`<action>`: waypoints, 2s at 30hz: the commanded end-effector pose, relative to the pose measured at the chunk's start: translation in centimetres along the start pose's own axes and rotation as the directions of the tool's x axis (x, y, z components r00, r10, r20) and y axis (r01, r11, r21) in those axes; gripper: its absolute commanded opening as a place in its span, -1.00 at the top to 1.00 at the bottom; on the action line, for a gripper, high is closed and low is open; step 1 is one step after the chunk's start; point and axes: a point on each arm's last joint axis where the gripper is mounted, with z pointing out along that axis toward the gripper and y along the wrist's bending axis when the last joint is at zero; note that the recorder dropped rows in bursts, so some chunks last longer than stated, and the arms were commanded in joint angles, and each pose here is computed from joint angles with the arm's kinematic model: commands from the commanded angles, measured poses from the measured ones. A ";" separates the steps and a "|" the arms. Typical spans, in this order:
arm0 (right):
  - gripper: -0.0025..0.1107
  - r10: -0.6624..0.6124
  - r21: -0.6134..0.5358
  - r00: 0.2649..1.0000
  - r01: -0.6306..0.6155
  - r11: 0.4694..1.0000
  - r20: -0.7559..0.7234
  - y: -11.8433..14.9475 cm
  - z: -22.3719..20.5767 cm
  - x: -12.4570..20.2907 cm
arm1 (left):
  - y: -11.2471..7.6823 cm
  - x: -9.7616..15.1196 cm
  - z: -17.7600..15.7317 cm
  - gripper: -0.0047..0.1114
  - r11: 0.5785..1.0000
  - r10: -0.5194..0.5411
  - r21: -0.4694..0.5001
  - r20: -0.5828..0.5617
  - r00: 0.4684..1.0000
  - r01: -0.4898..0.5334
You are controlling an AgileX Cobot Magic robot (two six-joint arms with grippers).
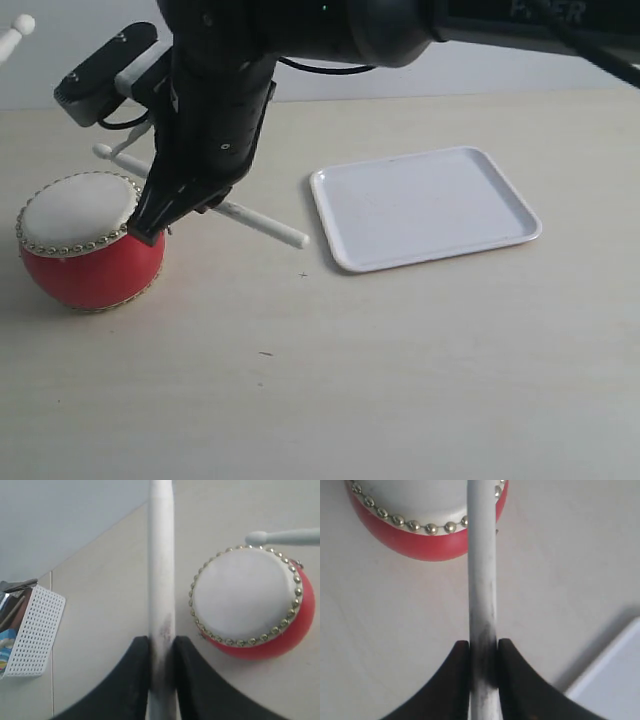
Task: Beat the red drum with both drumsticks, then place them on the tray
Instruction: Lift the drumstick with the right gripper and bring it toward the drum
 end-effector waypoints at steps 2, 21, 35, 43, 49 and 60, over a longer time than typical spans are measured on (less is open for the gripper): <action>0.96 -0.059 0.151 0.998 0.063 0.986 -0.031 0.0 -0.6 -0.2 | -2.1 -0.3 1.6 0.92 0.983 0.159 0.114 -0.107 0.981 -0.147; 0.96 -0.065 0.169 0.994 0.080 0.982 -0.090 -0.2 -0.6 0.4 | -2.3 0.4 5.7 0.92 0.975 0.198 0.149 -0.260 0.945 -0.163; 0.96 -0.194 0.178 0.973 0.214 0.960 -0.126 -0.4 -0.1 0.4 | -2.6 1.0 5.5 0.92 0.958 0.255 0.210 -0.315 0.914 -0.195; 0.96 -0.182 0.174 0.975 0.203 0.964 -0.129 -0.2 1.3 0.4 | -3.6 1.7 7.8 0.92 0.964 0.244 0.208 -0.424 0.872 -0.168; 0.96 -0.269 0.180 0.959 0.280 0.943 -0.086 0.1 1.4 -0.2 | -2.4 2.0 8.5 0.92 0.987 0.127 0.146 -0.461 0.878 -0.066; 0.96 -0.328 0.174 0.940 0.339 0.924 -0.090 0.1 1.4 -0.2 | -2.3 1.8 8.3 0.92 0.987 0.119 0.146 -0.437 0.892 -0.060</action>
